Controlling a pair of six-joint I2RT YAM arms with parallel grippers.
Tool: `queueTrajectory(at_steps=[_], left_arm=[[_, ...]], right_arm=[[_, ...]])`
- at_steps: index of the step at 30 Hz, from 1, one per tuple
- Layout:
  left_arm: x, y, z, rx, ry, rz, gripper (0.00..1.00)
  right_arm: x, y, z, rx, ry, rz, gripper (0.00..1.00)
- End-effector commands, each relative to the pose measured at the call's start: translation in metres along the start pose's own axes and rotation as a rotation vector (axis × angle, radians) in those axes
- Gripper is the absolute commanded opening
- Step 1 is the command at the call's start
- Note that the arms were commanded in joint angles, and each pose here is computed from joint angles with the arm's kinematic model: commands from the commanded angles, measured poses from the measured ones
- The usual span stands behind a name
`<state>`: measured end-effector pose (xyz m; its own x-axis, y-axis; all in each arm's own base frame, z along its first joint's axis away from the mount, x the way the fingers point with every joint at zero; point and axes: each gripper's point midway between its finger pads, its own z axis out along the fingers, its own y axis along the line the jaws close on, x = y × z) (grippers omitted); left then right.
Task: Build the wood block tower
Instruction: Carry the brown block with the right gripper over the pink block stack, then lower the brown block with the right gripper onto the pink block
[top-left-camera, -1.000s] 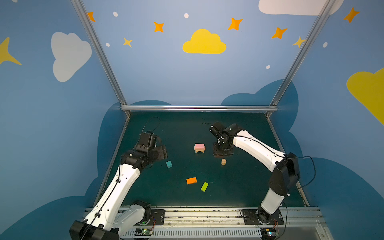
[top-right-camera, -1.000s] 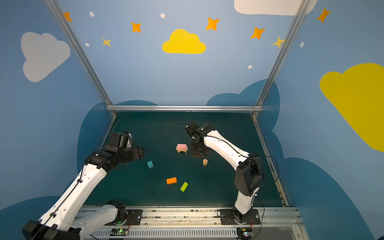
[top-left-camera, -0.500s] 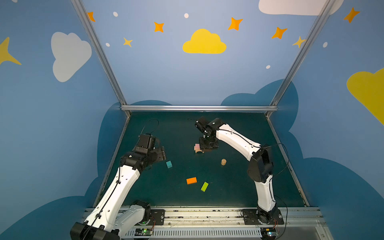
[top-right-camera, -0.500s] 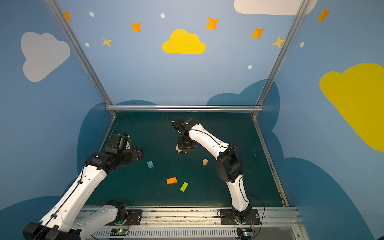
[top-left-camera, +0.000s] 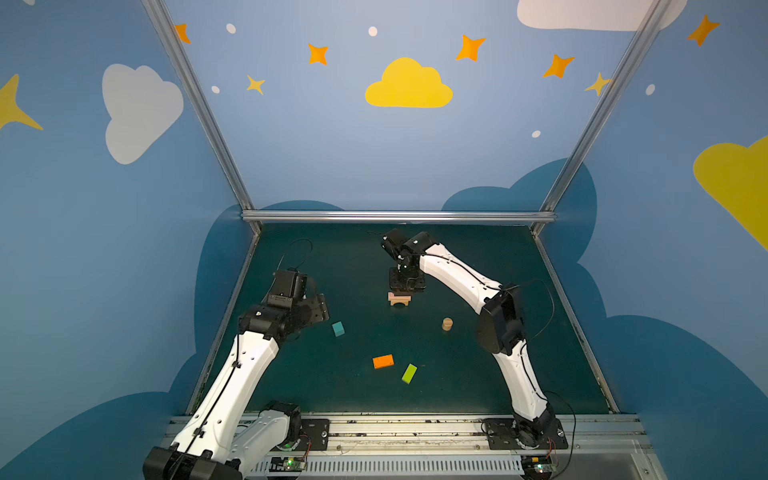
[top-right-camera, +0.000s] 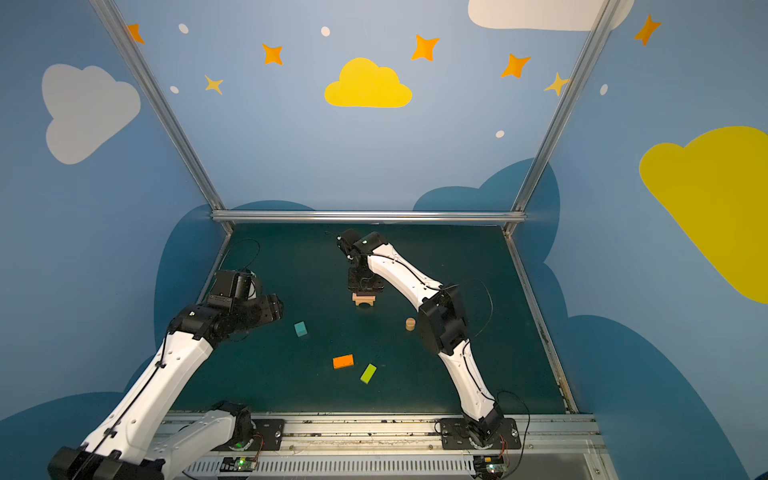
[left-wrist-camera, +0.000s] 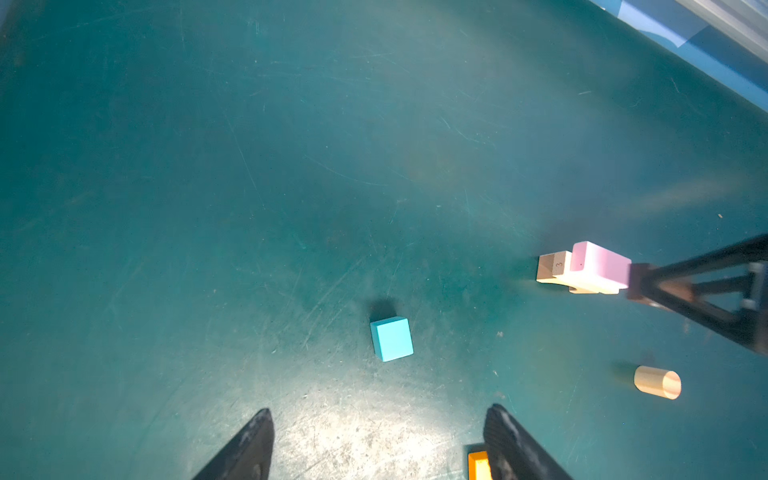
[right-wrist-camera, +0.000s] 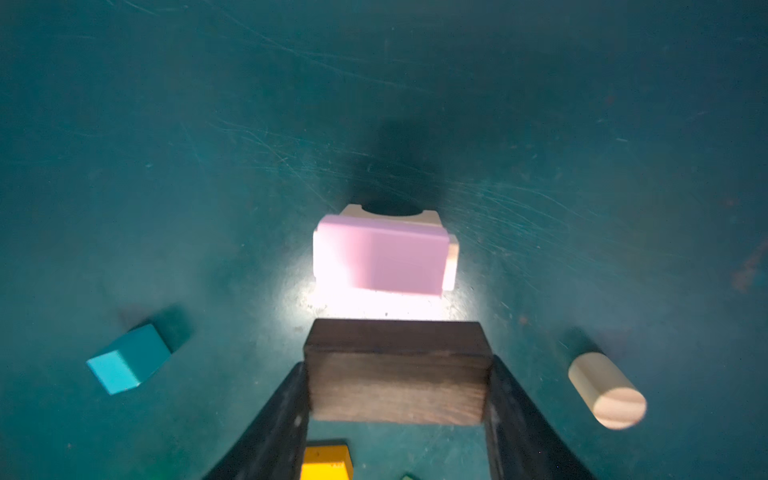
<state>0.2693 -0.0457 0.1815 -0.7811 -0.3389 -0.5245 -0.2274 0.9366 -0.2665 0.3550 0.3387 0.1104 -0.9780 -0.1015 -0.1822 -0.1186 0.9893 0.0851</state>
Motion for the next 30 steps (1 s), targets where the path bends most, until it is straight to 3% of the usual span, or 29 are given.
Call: queueTrajectory(at_steps=[1, 30], left_arm=[[0.000, 0.000, 0.001, 0.011, -0.003, -0.005, 0.79], [-0.002, 0.005, 0.002, 0.016, -0.006, -0.033, 0.79]], right_arm=[[-0.004, 0.005, 0.003, -0.014, 0.008, 0.026, 0.55], [-0.020, -0.002, 0.018, 0.051, -0.018, 0.047, 0.54]])
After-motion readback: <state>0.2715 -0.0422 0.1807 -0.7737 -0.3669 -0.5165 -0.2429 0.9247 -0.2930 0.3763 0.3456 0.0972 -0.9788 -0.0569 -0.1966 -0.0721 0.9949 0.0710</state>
